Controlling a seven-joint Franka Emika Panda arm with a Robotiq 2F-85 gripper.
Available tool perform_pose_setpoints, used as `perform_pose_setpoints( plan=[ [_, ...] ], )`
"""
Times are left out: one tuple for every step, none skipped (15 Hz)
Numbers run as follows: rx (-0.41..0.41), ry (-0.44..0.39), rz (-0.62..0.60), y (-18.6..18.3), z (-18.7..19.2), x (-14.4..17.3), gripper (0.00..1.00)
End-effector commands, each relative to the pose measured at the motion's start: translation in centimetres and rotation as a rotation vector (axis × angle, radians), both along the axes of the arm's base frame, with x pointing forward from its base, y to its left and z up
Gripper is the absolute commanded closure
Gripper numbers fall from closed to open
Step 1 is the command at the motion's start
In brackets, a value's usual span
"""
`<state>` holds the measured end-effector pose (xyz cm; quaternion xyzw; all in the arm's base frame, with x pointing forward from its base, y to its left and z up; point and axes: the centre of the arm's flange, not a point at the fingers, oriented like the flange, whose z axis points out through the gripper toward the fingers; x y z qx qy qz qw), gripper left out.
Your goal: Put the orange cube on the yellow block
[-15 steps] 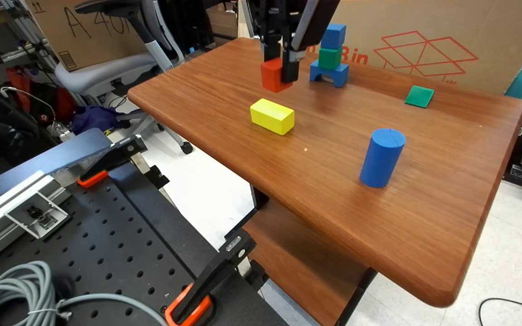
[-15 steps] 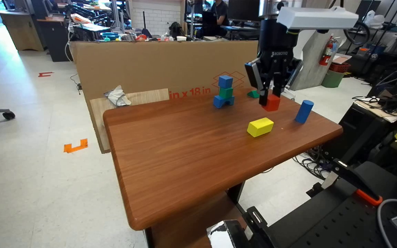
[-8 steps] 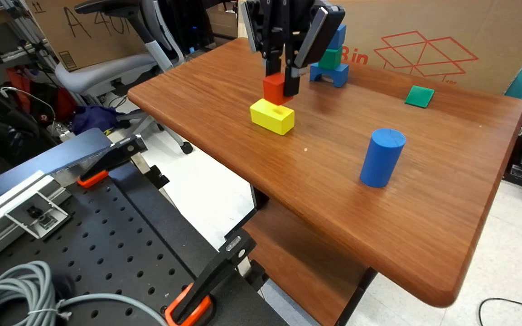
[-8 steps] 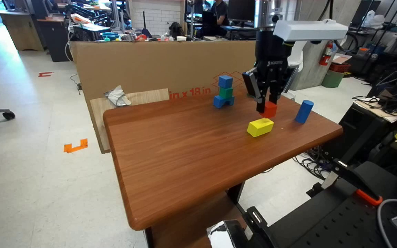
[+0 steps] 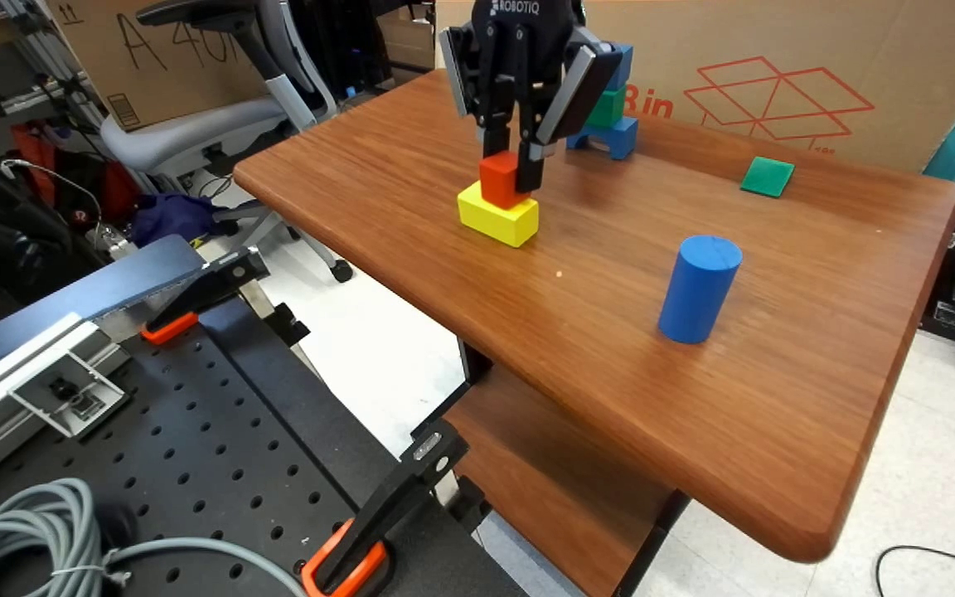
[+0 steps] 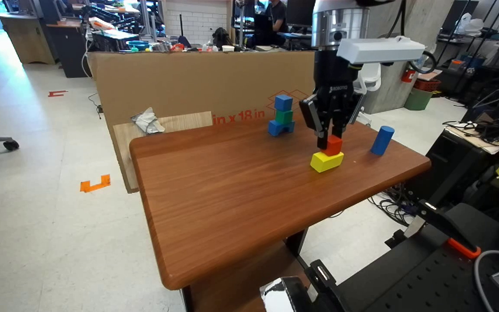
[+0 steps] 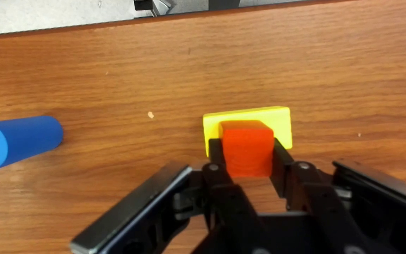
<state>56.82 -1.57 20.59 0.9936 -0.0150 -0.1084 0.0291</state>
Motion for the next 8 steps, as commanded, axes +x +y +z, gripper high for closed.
perform_pose_setpoints(
  plan=[
    [0.0,0.017,0.033,0.45,-0.33,0.81,0.92],
    [0.0,0.016,0.036,0.54,-0.35,0.79,0.92],
    [0.0,0.016,0.038,0.59,-0.33,0.77,0.92],
    [0.0,0.015,0.041,0.67,-0.28,0.67,0.92],
    [-0.001,0.014,0.045,0.73,-0.25,0.54,0.77],
    [0.0,0.013,0.045,0.81,-0.18,0.39,0.42],
    [0.003,0.012,0.045,0.86,-0.11,0.29,0.41],
    [0.003,0.015,0.044,1.02,0.05,0.12,0.34]
  ],
)
